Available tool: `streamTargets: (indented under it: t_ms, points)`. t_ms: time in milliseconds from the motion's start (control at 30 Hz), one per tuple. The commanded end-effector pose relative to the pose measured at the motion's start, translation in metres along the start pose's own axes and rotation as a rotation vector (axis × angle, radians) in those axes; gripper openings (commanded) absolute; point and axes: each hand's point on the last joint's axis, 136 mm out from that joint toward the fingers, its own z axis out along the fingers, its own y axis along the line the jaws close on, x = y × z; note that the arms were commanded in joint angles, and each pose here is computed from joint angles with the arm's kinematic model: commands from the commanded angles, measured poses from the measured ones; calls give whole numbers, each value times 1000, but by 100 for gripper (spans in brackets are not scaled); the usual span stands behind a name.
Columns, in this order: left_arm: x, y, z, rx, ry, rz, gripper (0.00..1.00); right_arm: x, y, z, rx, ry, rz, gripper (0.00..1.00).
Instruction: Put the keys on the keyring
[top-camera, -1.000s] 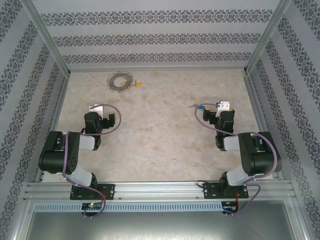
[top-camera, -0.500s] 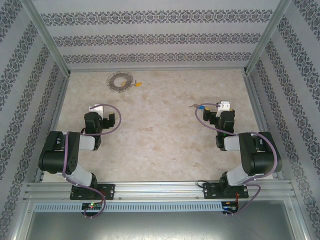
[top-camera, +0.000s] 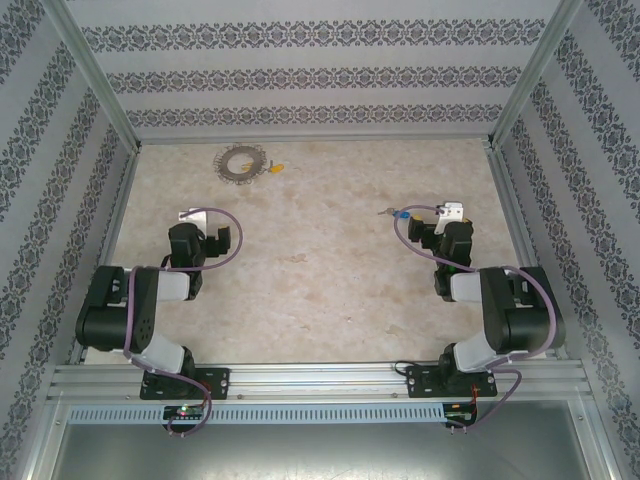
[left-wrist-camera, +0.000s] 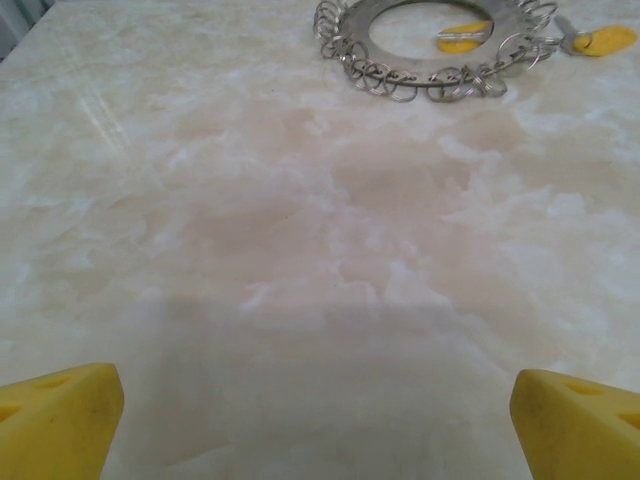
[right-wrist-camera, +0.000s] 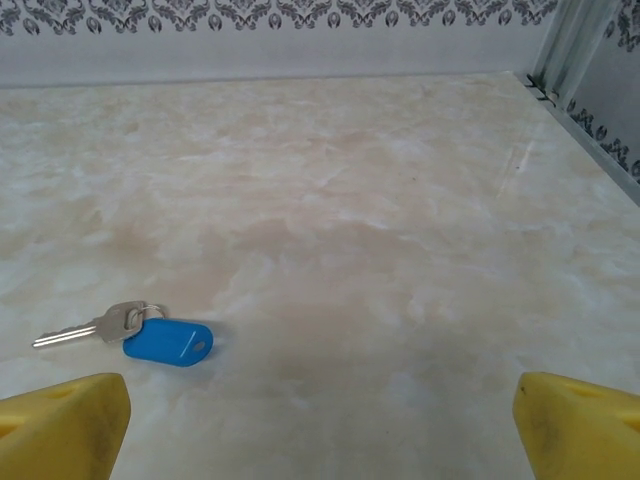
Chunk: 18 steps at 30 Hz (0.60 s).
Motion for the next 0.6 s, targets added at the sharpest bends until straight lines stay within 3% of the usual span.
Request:
streamTargets:
  t_ms: [0,133,233,367,567]
  points:
    - [-50,5,-22,-83,22,-69,99,-36,-14,-16,74,-45,56,98]
    - [-87,19,-43,-166,115,-222,99,-80,-42,-48,229,-93,215,98]
    - [-113,32,-43,-261,147,-335,99,-110,-43,-58,219,-126,317,98]
    - [-145,-7,1,-55,246,-261,99,-131,-23,-52,134,-63,357,98]
    - [-137,-56,92,102,476,-278,99,-133,37,-41,-79,38,299,98]
